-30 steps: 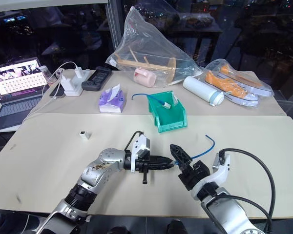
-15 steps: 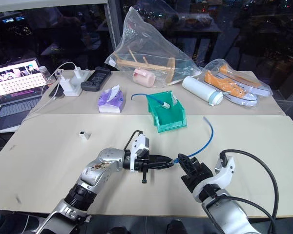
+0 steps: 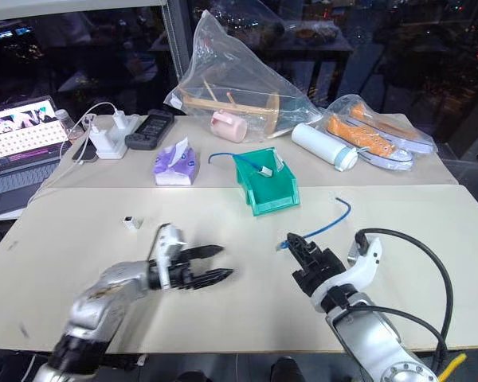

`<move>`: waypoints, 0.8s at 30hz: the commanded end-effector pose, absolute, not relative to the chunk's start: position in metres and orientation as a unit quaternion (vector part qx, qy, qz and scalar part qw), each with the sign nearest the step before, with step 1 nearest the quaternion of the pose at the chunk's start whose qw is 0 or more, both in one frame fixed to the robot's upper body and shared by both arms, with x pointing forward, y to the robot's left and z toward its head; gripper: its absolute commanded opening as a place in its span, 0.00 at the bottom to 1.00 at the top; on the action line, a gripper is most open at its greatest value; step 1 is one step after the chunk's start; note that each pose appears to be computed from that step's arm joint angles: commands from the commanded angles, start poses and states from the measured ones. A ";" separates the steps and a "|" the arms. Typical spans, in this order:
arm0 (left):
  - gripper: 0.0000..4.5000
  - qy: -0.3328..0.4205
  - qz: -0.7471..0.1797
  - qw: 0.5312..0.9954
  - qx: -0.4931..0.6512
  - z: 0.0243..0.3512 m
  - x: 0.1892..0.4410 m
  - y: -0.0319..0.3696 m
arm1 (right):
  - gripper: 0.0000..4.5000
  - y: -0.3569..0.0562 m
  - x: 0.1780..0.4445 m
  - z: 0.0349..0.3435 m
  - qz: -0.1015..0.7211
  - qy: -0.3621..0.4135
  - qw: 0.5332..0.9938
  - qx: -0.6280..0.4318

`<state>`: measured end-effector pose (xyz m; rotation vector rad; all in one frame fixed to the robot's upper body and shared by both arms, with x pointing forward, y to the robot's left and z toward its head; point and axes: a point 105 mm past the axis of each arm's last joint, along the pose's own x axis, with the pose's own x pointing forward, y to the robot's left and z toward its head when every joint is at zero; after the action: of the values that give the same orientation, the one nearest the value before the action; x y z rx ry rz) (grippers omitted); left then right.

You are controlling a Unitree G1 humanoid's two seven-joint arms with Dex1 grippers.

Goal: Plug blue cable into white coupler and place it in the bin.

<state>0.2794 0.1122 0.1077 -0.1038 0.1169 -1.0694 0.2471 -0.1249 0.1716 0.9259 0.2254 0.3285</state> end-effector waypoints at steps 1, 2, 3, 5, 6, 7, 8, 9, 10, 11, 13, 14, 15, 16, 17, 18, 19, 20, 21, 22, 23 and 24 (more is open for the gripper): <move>0.98 0.007 -0.416 0.908 -0.052 0.120 0.271 0.153 | 0.00 -0.116 0.249 0.183 0.205 0.096 0.883 0.410; 0.98 0.006 -0.393 0.918 -0.051 0.117 0.266 0.163 | 0.00 -0.113 0.250 0.184 0.214 0.098 0.884 0.404; 0.98 0.006 -0.375 0.925 -0.053 0.115 0.261 0.170 | 0.00 -0.111 0.251 0.184 0.222 0.100 0.886 0.394; 0.98 0.007 -0.355 0.933 -0.058 0.112 0.256 0.177 | 0.00 -0.109 0.252 0.184 0.232 0.102 0.889 0.382; 0.98 0.006 -0.339 0.939 -0.064 0.111 0.256 0.181 | 0.00 -0.108 0.252 0.185 0.237 0.101 0.889 0.377; 0.98 0.000 -0.288 0.956 -0.059 0.106 0.258 0.195 | 0.00 -0.106 0.255 0.189 0.248 0.097 0.890 0.370; 0.98 -0.004 -0.246 0.968 -0.056 0.101 0.258 0.205 | 0.00 -0.103 0.258 0.195 0.261 0.091 0.892 0.357; 0.98 -0.006 -0.219 0.974 -0.054 0.098 0.257 0.211 | 0.00 -0.101 0.260 0.199 0.270 0.087 0.894 0.348; 0.98 -0.004 -0.188 0.981 -0.039 0.093 0.258 0.218 | 0.00 -0.099 0.263 0.203 0.282 0.081 0.899 0.324; 0.98 -0.002 -0.161 0.986 -0.039 0.090 0.260 0.224 | 0.00 -0.098 0.265 0.206 0.291 0.077 0.904 0.303; 0.98 0.000 -0.120 0.993 -0.016 0.084 0.267 0.234 | 0.00 -0.096 0.268 0.212 0.301 0.069 0.912 0.269; 0.98 0.000 -0.110 0.994 -0.014 0.083 0.270 0.237 | 0.00 -0.096 0.269 0.213 0.306 0.067 0.914 0.257; 0.98 0.000 -0.094 0.996 -0.008 0.081 0.276 0.242 | 0.00 -0.094 0.269 0.214 0.310 0.066 0.916 0.246; 0.98 0.000 -0.076 0.997 -0.005 0.080 0.281 0.247 | 0.00 -0.093 0.269 0.214 0.313 0.065 0.917 0.240; 0.98 -0.002 -0.060 0.998 -0.007 0.080 0.286 0.252 | 0.00 -0.093 0.270 0.215 0.314 0.064 0.917 0.236; 0.98 -0.003 -0.051 0.999 -0.012 0.079 0.292 0.254 | 0.00 -0.092 0.270 0.215 0.315 0.062 0.918 0.234; 0.98 -0.001 -0.049 0.999 -0.004 0.078 0.298 0.255 | 0.00 -0.092 0.271 0.216 0.314 0.060 0.919 0.232; 0.98 -0.003 -0.049 0.999 -0.005 0.078 0.306 0.255 | 0.00 -0.093 0.271 0.217 0.312 0.058 0.920 0.228; 0.98 -0.005 -0.047 0.999 0.001 0.079 0.314 0.254 | 0.00 -0.093 0.272 0.217 0.310 0.057 0.922 0.225; 0.98 -0.002 -0.044 0.999 0.007 0.078 0.323 0.252 | 0.00 -0.094 0.273 0.218 0.306 0.055 0.924 0.222; 0.98 0.001 -0.033 0.999 0.015 0.077 0.329 0.253 | 0.00 -0.096 0.274 0.218 0.301 0.054 0.927 0.219; 0.98 0.004 -0.024 0.999 0.021 0.075 0.335 0.254 | 0.00 -0.097 0.274 0.219 0.298 0.052 0.929 0.214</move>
<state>0.3296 0.2506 0.0786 0.0007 -0.0036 -0.0788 0.2753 -0.0941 0.2079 0.4635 0.1539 0.6144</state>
